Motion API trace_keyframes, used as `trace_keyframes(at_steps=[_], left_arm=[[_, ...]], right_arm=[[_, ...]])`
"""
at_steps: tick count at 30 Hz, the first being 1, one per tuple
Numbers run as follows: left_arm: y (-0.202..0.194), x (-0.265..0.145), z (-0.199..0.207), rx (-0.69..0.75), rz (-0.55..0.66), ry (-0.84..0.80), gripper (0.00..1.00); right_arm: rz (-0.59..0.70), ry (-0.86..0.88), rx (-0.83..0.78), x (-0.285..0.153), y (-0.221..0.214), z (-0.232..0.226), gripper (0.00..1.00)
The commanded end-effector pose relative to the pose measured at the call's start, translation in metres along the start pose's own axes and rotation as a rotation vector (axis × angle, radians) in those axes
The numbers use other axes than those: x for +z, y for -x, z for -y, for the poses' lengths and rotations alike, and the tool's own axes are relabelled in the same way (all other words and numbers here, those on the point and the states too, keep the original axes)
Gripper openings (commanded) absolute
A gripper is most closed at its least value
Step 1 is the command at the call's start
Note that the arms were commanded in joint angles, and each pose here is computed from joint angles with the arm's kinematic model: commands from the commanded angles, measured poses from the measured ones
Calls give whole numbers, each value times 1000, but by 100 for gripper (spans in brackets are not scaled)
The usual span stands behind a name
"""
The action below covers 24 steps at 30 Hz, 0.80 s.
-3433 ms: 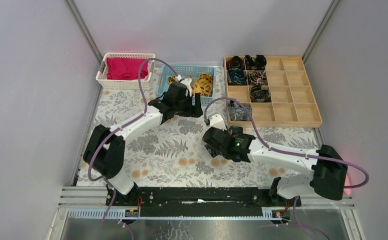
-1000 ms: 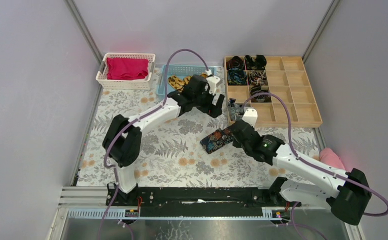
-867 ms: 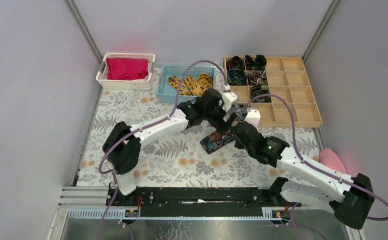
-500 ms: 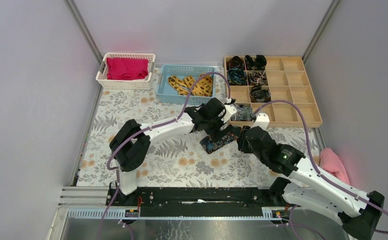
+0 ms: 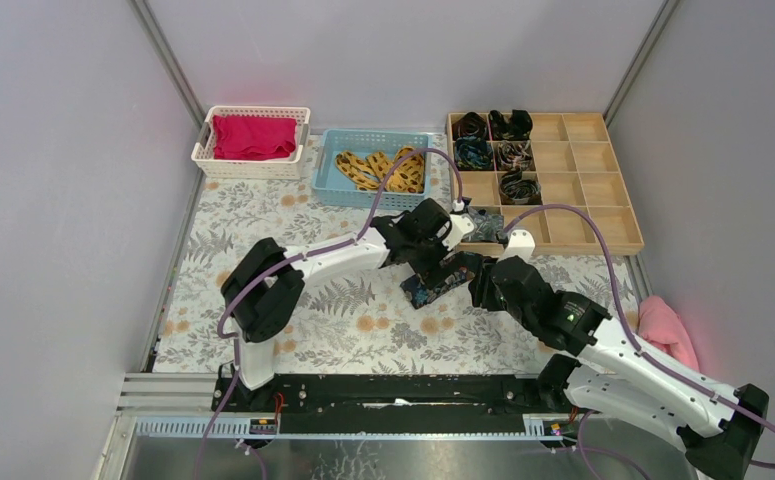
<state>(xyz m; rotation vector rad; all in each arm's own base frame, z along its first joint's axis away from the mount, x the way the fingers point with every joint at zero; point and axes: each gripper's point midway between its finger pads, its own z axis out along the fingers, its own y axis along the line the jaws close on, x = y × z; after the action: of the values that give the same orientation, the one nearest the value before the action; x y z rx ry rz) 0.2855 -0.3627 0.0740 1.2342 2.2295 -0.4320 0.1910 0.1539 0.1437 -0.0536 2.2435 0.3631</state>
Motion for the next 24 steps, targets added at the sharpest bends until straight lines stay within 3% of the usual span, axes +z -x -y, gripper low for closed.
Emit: trace_keyframes(at_steps=[1, 11, 24], left_arm=[[24, -14, 12, 8, 89, -65, 99], [28, -24, 19, 2, 90, -100, 99], [7, 22, 21, -13, -2, -134, 99]], right_arm=[[28, 35, -8, -3, 6, -7, 48], [27, 48, -18, -3, 7, -9, 49], [18, 55, -48, 2, 2, -13, 50]])
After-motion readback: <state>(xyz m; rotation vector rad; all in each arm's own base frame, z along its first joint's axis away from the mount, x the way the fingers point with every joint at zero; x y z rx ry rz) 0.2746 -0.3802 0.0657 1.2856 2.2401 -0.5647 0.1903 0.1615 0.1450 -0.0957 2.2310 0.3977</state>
